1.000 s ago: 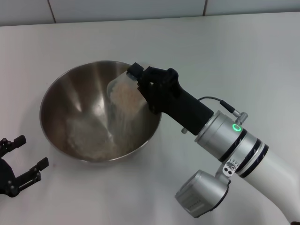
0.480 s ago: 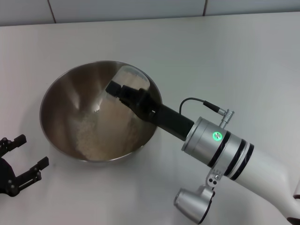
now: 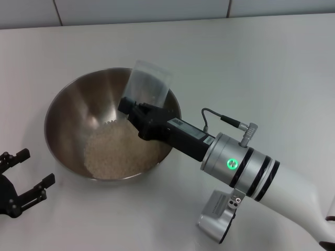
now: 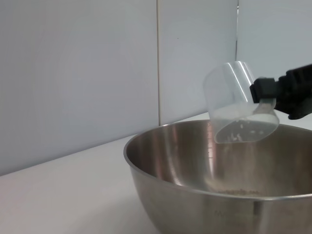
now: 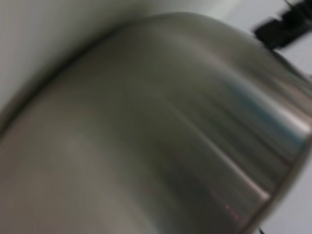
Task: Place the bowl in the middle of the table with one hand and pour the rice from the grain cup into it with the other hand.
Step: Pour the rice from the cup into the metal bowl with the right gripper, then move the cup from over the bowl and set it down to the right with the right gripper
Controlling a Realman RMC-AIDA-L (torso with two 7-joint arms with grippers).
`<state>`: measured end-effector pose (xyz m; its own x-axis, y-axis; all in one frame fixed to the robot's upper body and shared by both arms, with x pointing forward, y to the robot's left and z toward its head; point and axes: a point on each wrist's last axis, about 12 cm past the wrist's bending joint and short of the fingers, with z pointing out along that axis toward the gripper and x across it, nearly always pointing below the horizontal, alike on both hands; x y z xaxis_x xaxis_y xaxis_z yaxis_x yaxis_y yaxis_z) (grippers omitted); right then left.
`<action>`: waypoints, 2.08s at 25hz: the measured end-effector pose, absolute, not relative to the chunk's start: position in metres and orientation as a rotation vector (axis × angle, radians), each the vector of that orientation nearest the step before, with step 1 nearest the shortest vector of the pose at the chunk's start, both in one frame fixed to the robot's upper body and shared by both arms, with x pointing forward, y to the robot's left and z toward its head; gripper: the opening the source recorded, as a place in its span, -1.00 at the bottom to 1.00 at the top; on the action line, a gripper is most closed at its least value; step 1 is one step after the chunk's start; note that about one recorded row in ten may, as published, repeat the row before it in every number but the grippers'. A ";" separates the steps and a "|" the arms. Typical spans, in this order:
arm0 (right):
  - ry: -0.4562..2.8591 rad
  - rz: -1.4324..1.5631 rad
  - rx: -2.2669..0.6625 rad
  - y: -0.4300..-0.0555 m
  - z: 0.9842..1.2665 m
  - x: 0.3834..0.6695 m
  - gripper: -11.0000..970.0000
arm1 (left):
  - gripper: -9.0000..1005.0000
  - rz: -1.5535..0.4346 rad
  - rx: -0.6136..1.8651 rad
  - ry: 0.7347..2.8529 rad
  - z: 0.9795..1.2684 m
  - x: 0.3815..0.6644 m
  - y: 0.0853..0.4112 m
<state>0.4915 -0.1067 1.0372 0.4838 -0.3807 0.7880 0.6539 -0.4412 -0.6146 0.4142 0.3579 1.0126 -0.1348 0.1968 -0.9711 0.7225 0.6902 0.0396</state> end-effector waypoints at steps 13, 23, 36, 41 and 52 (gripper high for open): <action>0.254 -0.818 -1.431 -0.095 1.059 0.487 -0.82 | 0.60 -0.538 0.753 1.678 1.013 0.416 0.358; 1.137 0.079 -0.611 -0.125 1.073 0.507 -0.80 | 0.60 -0.537 0.756 1.676 1.014 0.417 0.358; 1.444 0.147 -0.350 -0.195 1.032 0.527 -0.78 | 0.60 -0.538 0.758 1.670 1.015 0.420 0.356; 1.535 0.137 -0.399 -0.195 1.023 0.533 -0.78 | 0.60 -0.540 0.762 1.664 1.015 0.422 0.355; 1.630 0.159 -0.524 -0.180 1.016 0.546 -0.76 | 0.60 -0.543 0.764 1.662 1.015 0.423 0.353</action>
<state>0.5457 -0.1799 1.0157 -0.0417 -0.2400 -0.9699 -0.4233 0.8836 -0.2004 0.4232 0.3533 1.0151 -0.1179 0.1956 -0.9736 0.7327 0.6789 0.0476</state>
